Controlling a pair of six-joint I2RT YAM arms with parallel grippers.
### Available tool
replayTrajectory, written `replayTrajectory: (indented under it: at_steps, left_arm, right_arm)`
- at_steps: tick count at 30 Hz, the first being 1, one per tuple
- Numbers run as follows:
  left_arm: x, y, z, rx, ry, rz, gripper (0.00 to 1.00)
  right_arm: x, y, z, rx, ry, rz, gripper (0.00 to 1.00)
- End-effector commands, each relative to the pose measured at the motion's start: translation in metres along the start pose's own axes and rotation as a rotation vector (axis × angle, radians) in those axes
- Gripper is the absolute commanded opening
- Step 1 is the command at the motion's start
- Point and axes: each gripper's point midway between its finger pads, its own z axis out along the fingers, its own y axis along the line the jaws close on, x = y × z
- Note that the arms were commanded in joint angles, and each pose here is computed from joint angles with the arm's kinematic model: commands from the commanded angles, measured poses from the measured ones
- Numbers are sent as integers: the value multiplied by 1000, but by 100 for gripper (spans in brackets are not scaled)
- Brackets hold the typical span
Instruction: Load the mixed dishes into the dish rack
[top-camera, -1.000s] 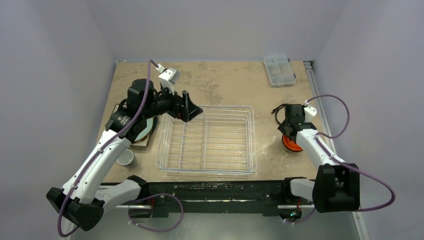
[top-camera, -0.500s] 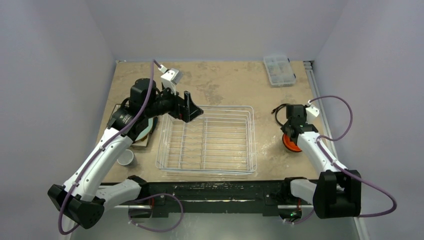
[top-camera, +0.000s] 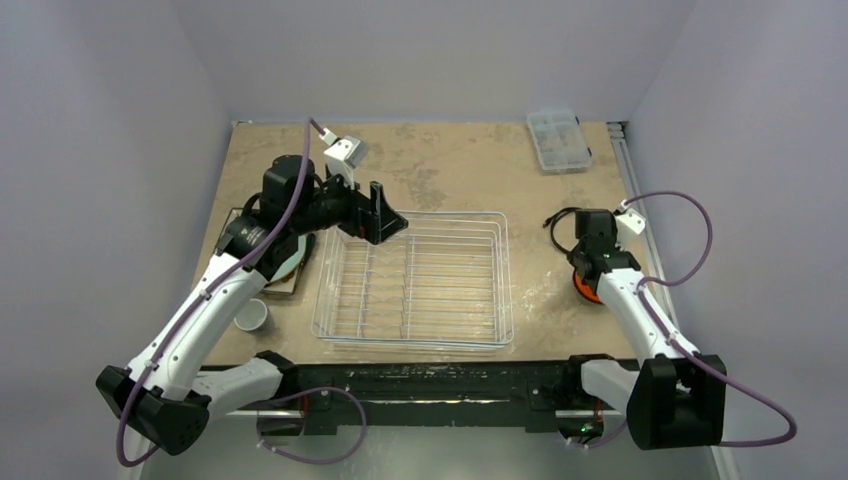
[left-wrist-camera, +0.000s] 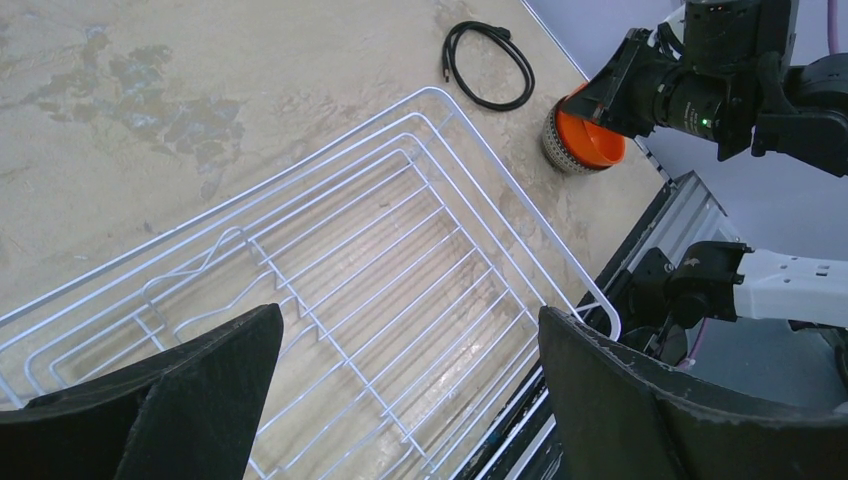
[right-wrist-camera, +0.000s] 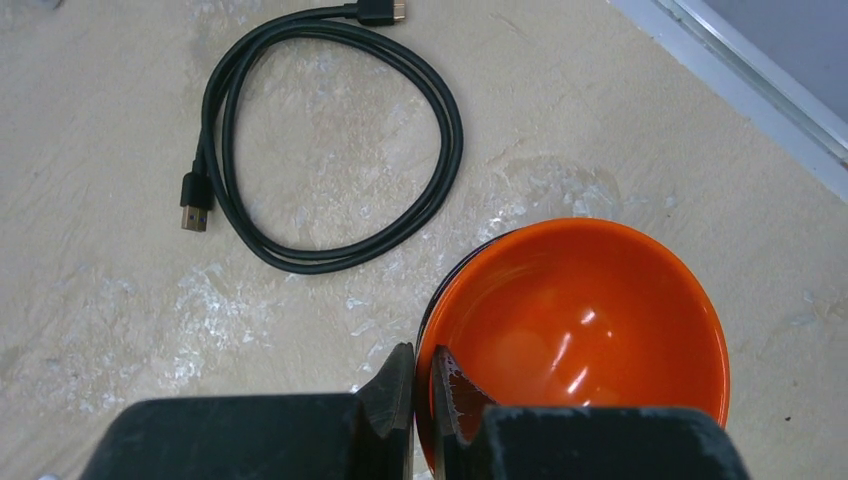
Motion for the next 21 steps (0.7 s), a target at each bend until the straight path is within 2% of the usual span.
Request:
replayTrajectory:
  at_steps: [1, 6, 9, 11, 15, 18, 21]
  left_arm:
    - [-17, -9, -2, 22, -42, 40, 98]
    - [-16, -9, 0, 25, -32, 35, 98]
    - [-14, -8, 2, 27, -24, 30, 97]
    - [-14, -9, 3, 31, -20, 28, 97]
    - [-12, -8, 6, 34, -11, 20, 97]
    - [-12, -9, 7, 40, -8, 17, 97]
    - [-11, -10, 8, 47, -6, 14, 97]
  right_arm:
    - [-36, -2, -16, 17, -104, 9, 0]
    - [-51, 8, -34, -53, -120, 0, 0]
    - [-60, 29, -51, -178, -111, -35, 0]
    - [-66, 58, -72, -370, -114, -101, 0]
    - [-73, 119, -148, -858, -138, -133, 0]
    - [-80, 154, -223, -1241, -118, -99, 0]
    - [-80, 173, -287, -1560, -47, 12, 0]
